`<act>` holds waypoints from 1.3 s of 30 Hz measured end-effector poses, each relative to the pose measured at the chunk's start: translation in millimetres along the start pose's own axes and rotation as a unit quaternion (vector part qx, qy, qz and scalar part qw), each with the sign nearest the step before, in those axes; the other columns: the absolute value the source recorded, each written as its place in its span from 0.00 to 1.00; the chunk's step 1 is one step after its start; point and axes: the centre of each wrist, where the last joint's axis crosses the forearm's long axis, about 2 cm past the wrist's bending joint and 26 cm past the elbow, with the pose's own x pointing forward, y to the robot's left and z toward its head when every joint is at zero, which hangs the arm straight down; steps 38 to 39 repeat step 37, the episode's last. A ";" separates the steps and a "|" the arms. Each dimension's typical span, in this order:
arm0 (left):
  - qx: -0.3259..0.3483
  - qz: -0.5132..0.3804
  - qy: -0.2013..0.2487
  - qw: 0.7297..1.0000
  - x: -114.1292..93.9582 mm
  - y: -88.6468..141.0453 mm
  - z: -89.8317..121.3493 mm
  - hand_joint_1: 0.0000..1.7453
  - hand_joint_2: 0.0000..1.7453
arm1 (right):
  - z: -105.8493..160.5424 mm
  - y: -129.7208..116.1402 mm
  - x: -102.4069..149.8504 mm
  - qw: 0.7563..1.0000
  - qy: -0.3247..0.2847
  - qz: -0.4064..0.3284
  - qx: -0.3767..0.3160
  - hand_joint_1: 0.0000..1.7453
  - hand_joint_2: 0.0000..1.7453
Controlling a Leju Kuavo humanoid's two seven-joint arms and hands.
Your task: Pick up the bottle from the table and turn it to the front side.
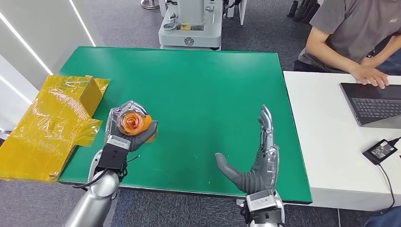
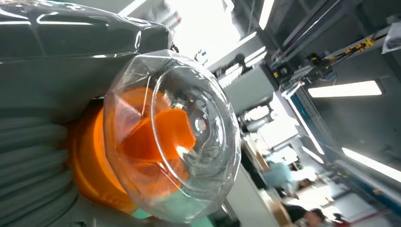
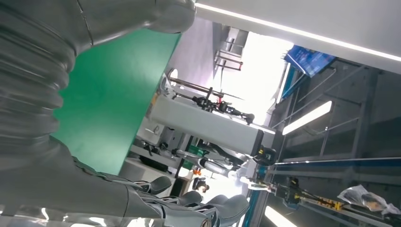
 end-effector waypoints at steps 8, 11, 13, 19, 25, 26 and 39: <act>-0.044 -0.204 0.009 0.978 -17.4 50.9 -2.1 1.00 1.00 | 6.8 -2.9 3.9 1.000 0.009 -0.006 0.013 0.00 1.00; -0.062 -0.264 0.013 0.963 -24.4 68.3 -6.1 1.00 1.00 | 9.4 -3.2 4.1 1.000 0.010 -0.009 0.015 0.00 1.00; -0.071 -0.296 0.016 0.953 -29.7 78.7 -9.0 1.00 1.00 | 10.8 -3.3 4.0 1.000 0.010 -0.009 0.015 0.00 1.00; -0.096 -0.368 0.034 0.924 -51.5 101.5 -20.4 1.00 1.00 | 12.9 -3.8 3.6 1.000 0.013 -0.010 0.013 0.00 1.00; -0.133 -0.413 0.077 0.898 -79.8 113.9 -32.6 1.00 1.00 | 13.6 -5.4 4.8 1.000 0.013 -0.007 0.005 0.00 1.00; -0.137 -0.416 0.084 0.895 -83.9 115.3 -34.3 1.00 1.00 | 13.7 -5.7 5.1 1.000 0.013 -0.006 0.003 0.00 1.00; -0.174 -0.454 0.141 0.862 -112.1 122.7 -40.6 1.00 1.00 | 16.7 -7.7 8.1 1.000 0.011 0.000 -0.011 0.00 1.00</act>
